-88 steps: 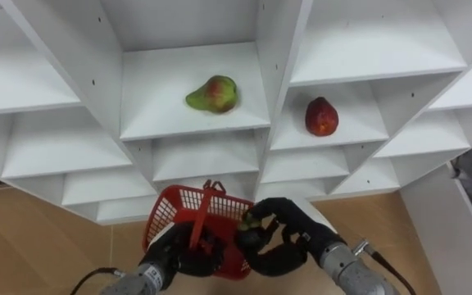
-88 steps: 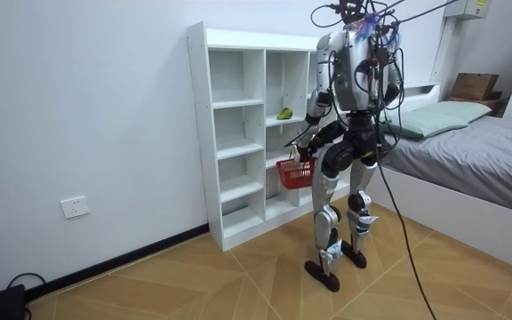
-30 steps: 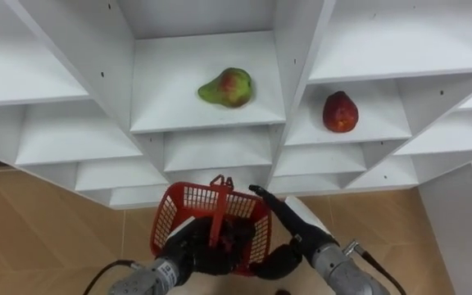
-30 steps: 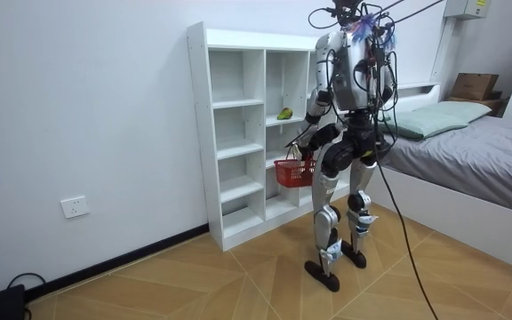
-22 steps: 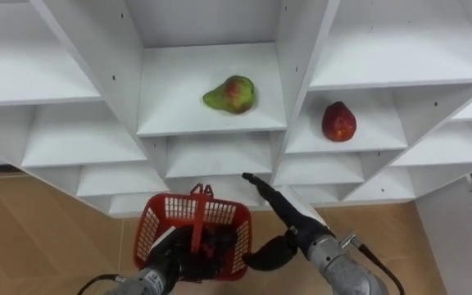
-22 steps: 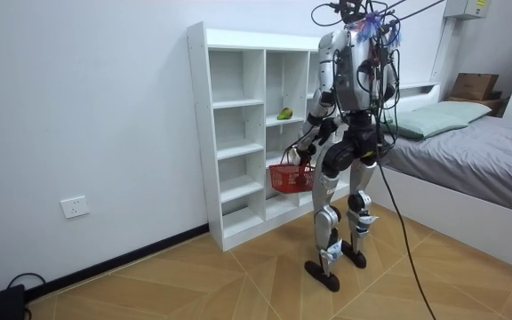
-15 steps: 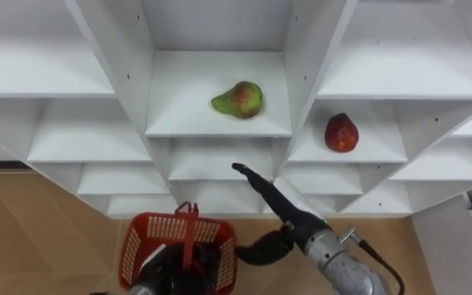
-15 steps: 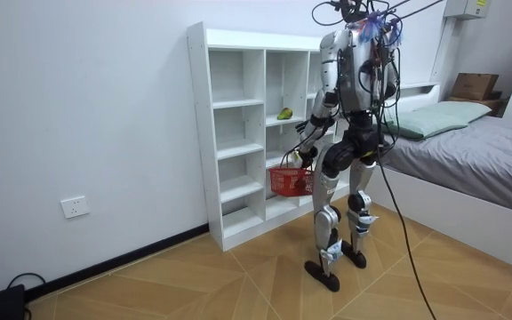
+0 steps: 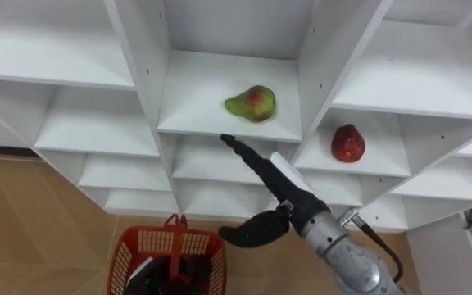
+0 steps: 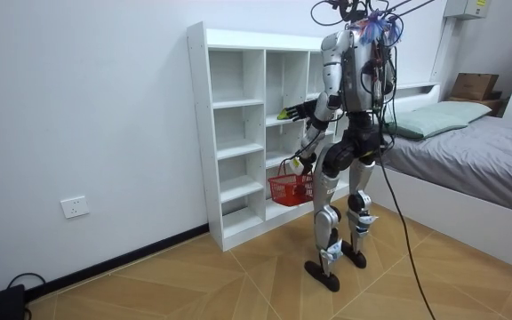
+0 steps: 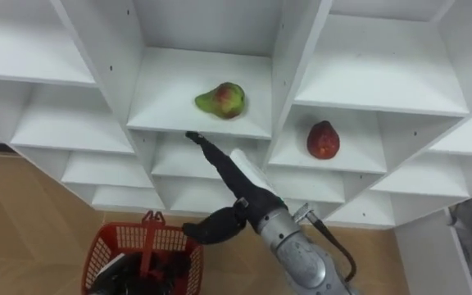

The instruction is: Collect fruits from the closet

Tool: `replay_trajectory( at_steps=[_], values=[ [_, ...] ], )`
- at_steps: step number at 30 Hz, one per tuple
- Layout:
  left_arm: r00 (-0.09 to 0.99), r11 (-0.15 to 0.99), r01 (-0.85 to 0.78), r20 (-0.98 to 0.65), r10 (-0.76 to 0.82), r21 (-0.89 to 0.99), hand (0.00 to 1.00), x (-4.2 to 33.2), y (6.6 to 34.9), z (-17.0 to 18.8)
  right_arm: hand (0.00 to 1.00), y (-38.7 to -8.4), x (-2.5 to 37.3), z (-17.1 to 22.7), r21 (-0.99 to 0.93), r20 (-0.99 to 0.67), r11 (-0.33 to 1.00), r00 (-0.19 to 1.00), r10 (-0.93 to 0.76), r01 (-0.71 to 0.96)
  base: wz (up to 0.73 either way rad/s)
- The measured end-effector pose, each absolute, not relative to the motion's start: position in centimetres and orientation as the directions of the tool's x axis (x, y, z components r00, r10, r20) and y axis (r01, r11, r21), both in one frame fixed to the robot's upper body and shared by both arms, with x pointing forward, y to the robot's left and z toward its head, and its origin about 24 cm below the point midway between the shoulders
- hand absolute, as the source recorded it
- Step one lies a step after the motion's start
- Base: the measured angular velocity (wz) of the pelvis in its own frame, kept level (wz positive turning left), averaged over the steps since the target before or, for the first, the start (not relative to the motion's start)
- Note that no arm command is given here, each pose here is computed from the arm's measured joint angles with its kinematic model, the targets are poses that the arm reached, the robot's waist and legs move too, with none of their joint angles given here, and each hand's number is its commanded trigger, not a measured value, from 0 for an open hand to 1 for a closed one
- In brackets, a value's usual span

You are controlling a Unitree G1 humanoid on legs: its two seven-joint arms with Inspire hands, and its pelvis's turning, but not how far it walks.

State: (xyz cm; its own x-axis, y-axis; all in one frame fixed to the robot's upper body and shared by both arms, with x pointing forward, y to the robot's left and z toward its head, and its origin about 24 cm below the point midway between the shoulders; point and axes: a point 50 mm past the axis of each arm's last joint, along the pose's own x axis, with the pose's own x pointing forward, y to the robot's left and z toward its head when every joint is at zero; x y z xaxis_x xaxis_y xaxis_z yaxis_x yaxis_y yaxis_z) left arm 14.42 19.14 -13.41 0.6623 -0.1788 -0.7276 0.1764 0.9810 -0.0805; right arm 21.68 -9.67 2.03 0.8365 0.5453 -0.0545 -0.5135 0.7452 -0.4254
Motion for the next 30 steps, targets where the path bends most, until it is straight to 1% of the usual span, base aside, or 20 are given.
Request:
replay_trajectory(
  at_steps=[6,8,18,25,30],
  values=[
    [0.653,0.987,0.154,-0.744,-0.141,-0.052,1.0,14.1,20.2,-13.5,0.0,-9.7,21.8,2.6,-0.4,-0.034,0.747,0.823,0.567,-0.531,0.0],
    [0.651,0.988,0.152,-0.748,-0.13,-0.04,1.0,14.0,20.7,-13.5,0.0,-9.9,22.0,3.6,-0.408,-0.002,0.746,0.818,0.575,-0.526,0.0],
    [0.645,0.989,0.139,-0.754,-0.123,-0.042,1.0,13.7,20.8,-13.6,0.0,-10.6,22.5,7.3,-0.426,0.166,0.776,0.803,0.573,-0.466,0.0],
    [0.649,0.992,0.121,-0.754,-0.104,-0.032,1.0,13.7,21.2,-13.6,0.0,-11.3,22.4,7.8,-0.432,0.206,0.807,0.826,0.524,-0.404,0.0],
    [0.655,0.996,0.089,-0.752,-0.076,-0.023,1.0,13.7,21.7,-13.6,0.0,-12.4,22.8,8.3,-0.441,0.241,0.84,0.861,0.449,-0.315,0.0]
  ],
)
